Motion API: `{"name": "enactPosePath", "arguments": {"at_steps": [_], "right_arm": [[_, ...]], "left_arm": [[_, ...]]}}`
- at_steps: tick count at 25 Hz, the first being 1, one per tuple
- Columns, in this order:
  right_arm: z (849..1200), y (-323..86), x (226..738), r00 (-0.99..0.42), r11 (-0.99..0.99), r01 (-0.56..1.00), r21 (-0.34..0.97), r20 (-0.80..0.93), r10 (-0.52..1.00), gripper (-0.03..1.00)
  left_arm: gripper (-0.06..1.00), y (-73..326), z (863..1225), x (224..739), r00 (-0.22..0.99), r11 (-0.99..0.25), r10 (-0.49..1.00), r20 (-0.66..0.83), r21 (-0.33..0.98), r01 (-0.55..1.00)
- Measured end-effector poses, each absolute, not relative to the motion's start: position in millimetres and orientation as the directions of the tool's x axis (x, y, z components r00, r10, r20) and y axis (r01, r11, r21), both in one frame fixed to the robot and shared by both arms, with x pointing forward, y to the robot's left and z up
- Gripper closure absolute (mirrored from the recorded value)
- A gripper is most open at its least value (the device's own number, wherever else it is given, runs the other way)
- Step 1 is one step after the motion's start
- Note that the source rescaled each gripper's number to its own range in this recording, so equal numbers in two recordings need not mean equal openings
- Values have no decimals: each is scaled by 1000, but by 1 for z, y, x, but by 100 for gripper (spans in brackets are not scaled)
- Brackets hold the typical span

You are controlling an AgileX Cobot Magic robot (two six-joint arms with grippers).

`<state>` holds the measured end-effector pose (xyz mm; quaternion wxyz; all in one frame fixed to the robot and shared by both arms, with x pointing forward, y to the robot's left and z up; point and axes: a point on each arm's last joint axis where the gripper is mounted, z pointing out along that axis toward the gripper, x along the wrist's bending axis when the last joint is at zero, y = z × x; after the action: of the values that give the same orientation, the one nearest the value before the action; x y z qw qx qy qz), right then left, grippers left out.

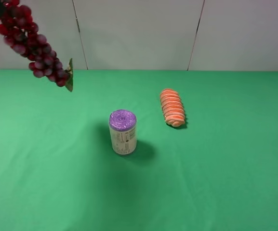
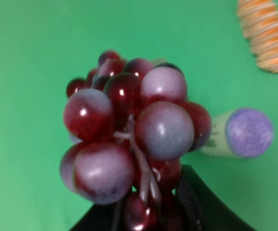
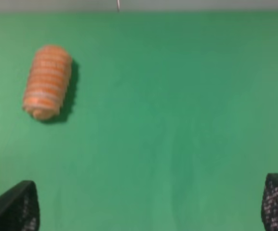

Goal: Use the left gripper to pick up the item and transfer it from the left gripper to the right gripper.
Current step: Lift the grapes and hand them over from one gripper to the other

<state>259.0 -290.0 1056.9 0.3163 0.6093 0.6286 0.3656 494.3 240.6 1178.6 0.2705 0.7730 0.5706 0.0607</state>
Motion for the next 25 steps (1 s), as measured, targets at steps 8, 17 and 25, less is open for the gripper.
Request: {"name": "enactPosePath", "arguments": {"at_steps": [8,17,25], "right_arm": [[1081,-280,307,-157,-47,474,879,136,978,-3],[1085,-269,345,-302,-2,433,901,148,942,-3],[1079,-262,373,-430,94,400,912,96,898,-3]], "left_arm": [[94,185,1166,532,566,-436,806,-172,475,764],[94,108,1153,563,759,-621,639,-121,501,603],[94,61,1143,573,858,-715,510,-60,525,461]]}}
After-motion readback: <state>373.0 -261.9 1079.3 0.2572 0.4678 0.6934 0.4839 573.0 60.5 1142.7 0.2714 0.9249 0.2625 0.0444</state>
